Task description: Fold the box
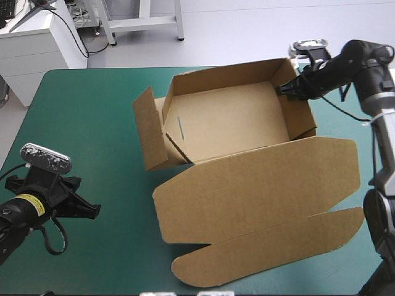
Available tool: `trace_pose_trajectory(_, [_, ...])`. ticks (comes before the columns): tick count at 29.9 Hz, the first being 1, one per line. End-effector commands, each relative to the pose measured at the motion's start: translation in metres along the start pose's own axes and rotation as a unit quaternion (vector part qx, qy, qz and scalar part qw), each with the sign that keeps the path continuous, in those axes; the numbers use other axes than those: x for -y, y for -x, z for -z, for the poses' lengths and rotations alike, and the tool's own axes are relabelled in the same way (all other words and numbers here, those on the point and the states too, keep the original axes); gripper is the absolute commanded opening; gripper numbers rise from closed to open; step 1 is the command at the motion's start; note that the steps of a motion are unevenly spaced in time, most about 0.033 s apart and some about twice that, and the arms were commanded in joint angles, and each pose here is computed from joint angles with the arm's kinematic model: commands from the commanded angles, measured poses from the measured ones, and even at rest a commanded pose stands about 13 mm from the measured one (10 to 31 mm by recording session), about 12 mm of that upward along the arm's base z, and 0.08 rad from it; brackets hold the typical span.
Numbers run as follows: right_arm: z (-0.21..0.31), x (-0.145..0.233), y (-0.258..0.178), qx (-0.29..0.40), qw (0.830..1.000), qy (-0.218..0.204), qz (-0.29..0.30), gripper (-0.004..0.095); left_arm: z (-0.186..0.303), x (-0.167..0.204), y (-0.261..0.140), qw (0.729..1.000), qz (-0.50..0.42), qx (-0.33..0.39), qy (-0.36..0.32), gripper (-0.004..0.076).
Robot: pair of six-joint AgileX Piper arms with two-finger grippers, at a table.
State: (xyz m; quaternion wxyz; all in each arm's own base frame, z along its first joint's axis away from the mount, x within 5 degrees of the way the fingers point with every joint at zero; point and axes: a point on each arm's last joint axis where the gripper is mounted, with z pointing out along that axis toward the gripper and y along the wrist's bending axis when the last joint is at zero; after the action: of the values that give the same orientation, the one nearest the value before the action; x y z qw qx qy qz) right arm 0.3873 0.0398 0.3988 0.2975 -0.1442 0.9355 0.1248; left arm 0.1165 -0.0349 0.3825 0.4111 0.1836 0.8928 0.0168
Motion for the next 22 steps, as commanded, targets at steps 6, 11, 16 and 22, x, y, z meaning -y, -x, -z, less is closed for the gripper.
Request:
trace_pose_trajectory(6, [0.139, 0.009, -0.017, 0.149, 0.987, -0.058, 0.013, -0.0019, 0.006, -0.003, 0.009, 0.999, 0.002, 0.037, 0.006, -0.0009])
trace_pose_trajectory(11, [0.186, 0.011, -0.034, 0.193, 0.976, -0.103, 0.001, -0.0020, 0.006, -0.003, 0.009, 0.999, 0.001, 0.037, 0.006, -0.0009])
trace_pose_trajectory(16, [0.209, -0.001, -0.041, 0.232, 0.969, -0.089, 0.009, -0.0020, 0.006, -0.003, 0.009, 0.999, -0.002, 0.037, 0.007, -0.0009])
trace_pose_trajectory(22, [0.218, -0.014, -0.043, 0.255, 0.965, -0.061, 0.015, -0.0019, 0.001, -0.005, 0.017, 0.997, -0.012, 0.077, 0.028, 0.0010])
